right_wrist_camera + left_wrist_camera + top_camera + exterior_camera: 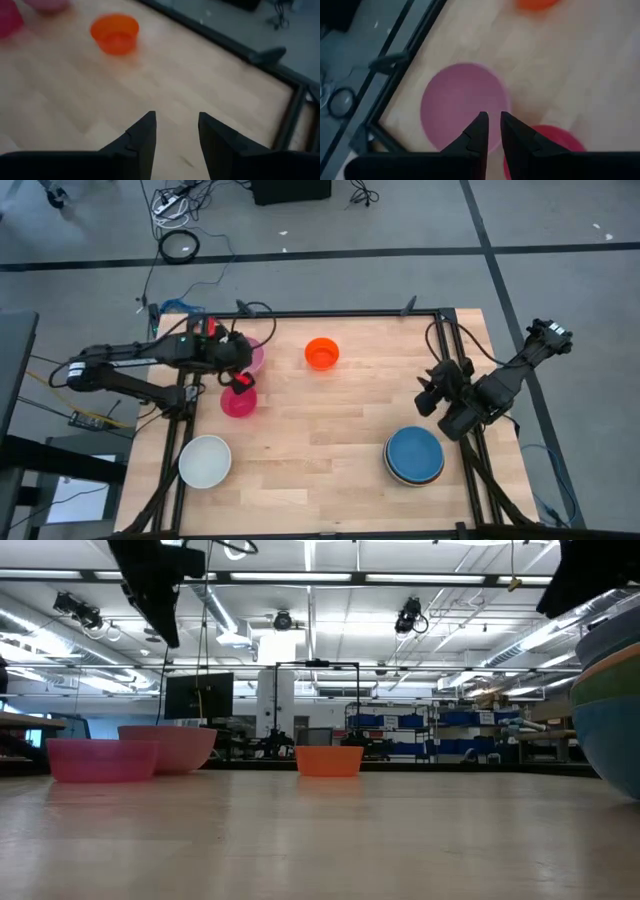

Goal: Nest bowls inside each other
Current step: Stack the pink bowl into the blue bowl

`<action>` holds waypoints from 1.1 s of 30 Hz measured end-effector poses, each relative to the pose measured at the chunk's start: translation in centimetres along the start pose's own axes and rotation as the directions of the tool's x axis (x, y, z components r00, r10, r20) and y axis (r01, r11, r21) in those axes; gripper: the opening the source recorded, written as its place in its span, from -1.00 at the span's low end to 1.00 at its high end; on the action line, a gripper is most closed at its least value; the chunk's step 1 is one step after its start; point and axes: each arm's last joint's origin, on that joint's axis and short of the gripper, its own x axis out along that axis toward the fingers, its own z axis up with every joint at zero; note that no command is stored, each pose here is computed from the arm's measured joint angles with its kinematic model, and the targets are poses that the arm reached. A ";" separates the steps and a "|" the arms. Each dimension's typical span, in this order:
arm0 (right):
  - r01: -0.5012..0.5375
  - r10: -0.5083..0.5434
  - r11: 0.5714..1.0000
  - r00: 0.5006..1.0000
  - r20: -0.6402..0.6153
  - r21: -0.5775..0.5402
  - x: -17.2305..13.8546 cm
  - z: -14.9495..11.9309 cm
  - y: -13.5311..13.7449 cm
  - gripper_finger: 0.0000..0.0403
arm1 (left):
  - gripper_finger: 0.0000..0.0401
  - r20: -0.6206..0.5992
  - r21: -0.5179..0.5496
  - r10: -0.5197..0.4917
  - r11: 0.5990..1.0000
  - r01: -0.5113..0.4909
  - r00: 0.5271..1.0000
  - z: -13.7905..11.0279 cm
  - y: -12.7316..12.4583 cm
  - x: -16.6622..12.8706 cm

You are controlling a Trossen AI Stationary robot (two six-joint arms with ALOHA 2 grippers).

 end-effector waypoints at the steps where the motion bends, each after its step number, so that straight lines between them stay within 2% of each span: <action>1: -0.008 0.008 1.000 1.000 0.024 0.004 0.0 0.1 0.1 -0.33 | -0.71 -0.017 0.001 0.012 1.000 -0.012 1.000 0.1 0.1 0.4; 5: -0.045 0.047 0.999 0.992 0.119 -0.016 0.0 0.4 0.7 -0.34 | -0.71 -0.061 0.036 0.044 0.998 -0.042 0.997 0.9 0.5 1.8; 7: -0.063 0.068 0.997 0.985 0.161 -0.032 0.0 0.5 1.2 -0.34 | -0.71 -0.080 0.043 0.025 0.999 -0.021 0.996 1.3 0.8 2.6; 9: -0.069 0.077 0.997 0.976 0.202 -0.047 0.0 0.8 1.5 -0.34 | -0.71 -0.098 0.057 -0.091 0.994 0.096 0.991 1.9 1.1 3.5; 12: -0.067 0.080 0.996 0.971 0.223 -0.067 0.1 1.0 1.8 -0.34 | -0.71 -0.112 0.092 -0.351 0.928 0.362 0.930 2.4 1.3 4.8; 14: -0.059 0.073 0.996 0.972 0.223 -0.071 0.3 1.2 1.9 -0.34 | -0.71 -0.120 0.101 -0.415 0.899 0.427 0.902 2.2 1.7 6.0; 22: -0.057 0.071 0.996 0.975 0.209 -0.071 0.4 1.3 2.0 -0.34 | -0.71 -0.236 0.011 -0.378 0.920 0.391 0.895 -0.8 4.0 10.0; 28: -0.059 0.073 0.996 0.975 0.210 -0.072 0.5 1.3 2.0 -0.34 | -0.71 -0.200 0.060 -0.471 0.869 0.491 0.859 -2.0 3.8 11.7; 33: -0.060 0.074 0.996 0.975 0.209 -0.071 0.5 1.3 2.0 -0.34 | -0.71 -0.201 0.066 -0.450 0.880 0.470 0.870 -2.9 3.8 12.6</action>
